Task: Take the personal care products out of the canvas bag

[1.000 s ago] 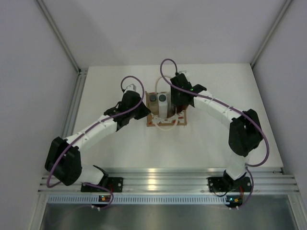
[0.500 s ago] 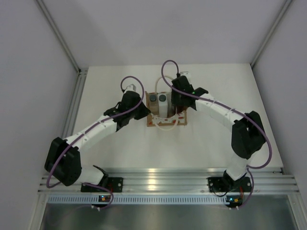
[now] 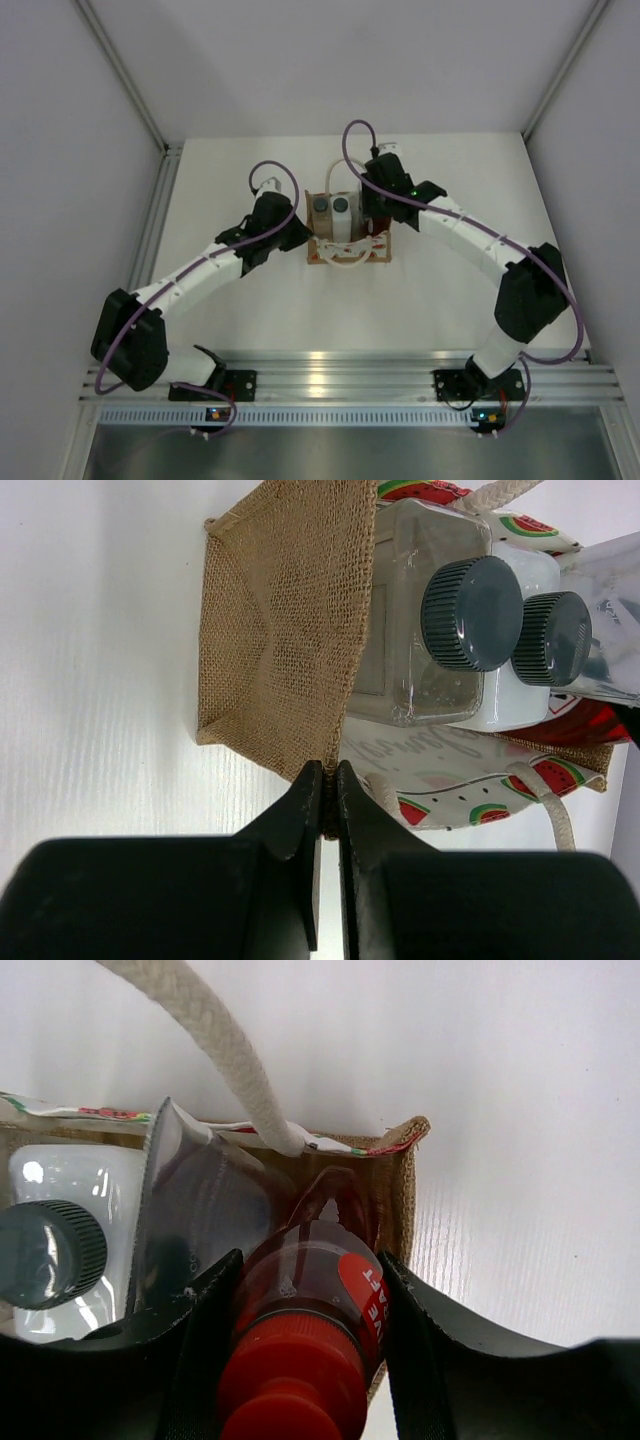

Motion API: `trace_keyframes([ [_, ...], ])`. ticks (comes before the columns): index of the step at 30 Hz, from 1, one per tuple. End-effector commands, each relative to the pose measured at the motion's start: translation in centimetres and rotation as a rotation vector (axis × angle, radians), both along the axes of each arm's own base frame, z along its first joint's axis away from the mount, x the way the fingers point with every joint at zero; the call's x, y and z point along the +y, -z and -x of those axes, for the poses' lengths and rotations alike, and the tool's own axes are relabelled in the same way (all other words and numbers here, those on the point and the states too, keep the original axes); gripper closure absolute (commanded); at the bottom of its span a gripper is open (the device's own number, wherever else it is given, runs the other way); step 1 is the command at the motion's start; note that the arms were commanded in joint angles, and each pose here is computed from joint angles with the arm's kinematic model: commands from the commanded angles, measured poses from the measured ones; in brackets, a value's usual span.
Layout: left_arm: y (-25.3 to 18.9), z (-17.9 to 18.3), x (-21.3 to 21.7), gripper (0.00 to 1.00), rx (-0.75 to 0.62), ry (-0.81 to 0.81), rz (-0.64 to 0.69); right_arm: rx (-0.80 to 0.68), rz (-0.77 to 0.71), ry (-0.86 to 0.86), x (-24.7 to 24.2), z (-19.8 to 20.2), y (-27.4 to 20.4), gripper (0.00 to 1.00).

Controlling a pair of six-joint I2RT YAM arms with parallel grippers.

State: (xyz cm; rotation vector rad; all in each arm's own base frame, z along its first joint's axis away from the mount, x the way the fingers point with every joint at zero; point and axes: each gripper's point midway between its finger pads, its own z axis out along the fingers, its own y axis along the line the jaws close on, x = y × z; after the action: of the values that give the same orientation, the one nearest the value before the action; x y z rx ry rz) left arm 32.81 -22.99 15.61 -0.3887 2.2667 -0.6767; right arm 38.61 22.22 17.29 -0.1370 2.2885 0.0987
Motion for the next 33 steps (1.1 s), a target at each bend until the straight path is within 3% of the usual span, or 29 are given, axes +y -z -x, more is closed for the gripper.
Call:
trace_keyframes([
  [1,-0.9,-0.2,0.2,1.00,-0.040,-0.030,0.017,-0.206,-0.088,-0.003,0.3,-0.8,-9.5,1.00],
  [12,-0.3,-0.3,0.0,1.00,-0.020,-0.034,0.017,-0.299,-0.101,0.003,-2.7,1.7,-18.8,1.00],
  [22,-0.6,-0.3,0.0,1.00,-0.023,-0.031,0.024,-0.388,-0.134,0.122,-10.3,3.8,-24.6,1.00],
  [28,-0.8,-0.3,-0.3,1.00,-0.023,-0.027,0.034,-0.365,-0.146,0.199,-14.3,2.4,-20.4,1.00],
  [33,-0.7,-0.3,-0.3,1.00,-0.020,-0.020,0.032,-0.387,-0.190,0.163,-14.4,0.5,-14.5,1.00],
])
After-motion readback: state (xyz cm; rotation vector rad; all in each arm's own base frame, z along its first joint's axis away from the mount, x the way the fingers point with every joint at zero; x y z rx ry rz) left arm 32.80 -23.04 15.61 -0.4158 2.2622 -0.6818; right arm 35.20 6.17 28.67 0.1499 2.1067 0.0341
